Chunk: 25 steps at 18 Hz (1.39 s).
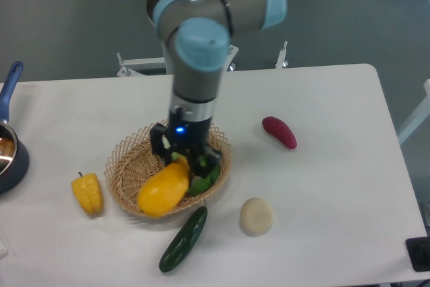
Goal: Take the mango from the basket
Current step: 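Lift the grasped yellow mango up out of the basket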
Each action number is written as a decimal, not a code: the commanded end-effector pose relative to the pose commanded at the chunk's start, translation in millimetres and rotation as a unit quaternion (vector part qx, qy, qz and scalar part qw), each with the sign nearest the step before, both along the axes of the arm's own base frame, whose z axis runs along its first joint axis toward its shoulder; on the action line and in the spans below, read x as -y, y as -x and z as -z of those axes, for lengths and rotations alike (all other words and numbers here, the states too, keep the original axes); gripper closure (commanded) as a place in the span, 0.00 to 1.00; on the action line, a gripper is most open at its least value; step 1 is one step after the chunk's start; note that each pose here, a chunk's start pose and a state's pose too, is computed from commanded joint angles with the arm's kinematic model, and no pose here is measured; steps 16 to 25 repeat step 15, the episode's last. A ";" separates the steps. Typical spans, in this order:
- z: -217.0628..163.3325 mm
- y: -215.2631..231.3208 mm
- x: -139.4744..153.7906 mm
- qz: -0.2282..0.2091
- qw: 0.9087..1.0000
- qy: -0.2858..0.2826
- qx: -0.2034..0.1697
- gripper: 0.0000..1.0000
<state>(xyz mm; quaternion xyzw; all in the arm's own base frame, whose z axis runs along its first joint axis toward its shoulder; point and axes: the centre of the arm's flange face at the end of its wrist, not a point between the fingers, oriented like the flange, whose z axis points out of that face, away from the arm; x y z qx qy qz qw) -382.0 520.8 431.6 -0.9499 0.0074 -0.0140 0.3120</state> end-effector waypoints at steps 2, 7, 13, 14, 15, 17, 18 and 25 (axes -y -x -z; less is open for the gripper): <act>-11.1 8.2 -1.4 -0.001 1.000 -0.011 -0.005 0.55; -15.4 12.5 -8.3 -0.001 1.000 -0.015 -0.009 0.55; -14.8 13.2 -7.6 0.001 1.000 -0.015 -0.010 0.55; -15.5 13.4 -7.7 0.000 1.000 -0.015 -0.011 0.55; -13.9 13.7 -7.8 0.001 1.000 -0.014 -0.011 0.55; -13.9 13.7 -7.8 0.001 1.000 -0.014 -0.011 0.55; -13.9 13.7 -7.8 0.001 1.000 -0.014 -0.011 0.55; -13.9 13.7 -7.8 0.001 1.000 -0.014 -0.011 0.55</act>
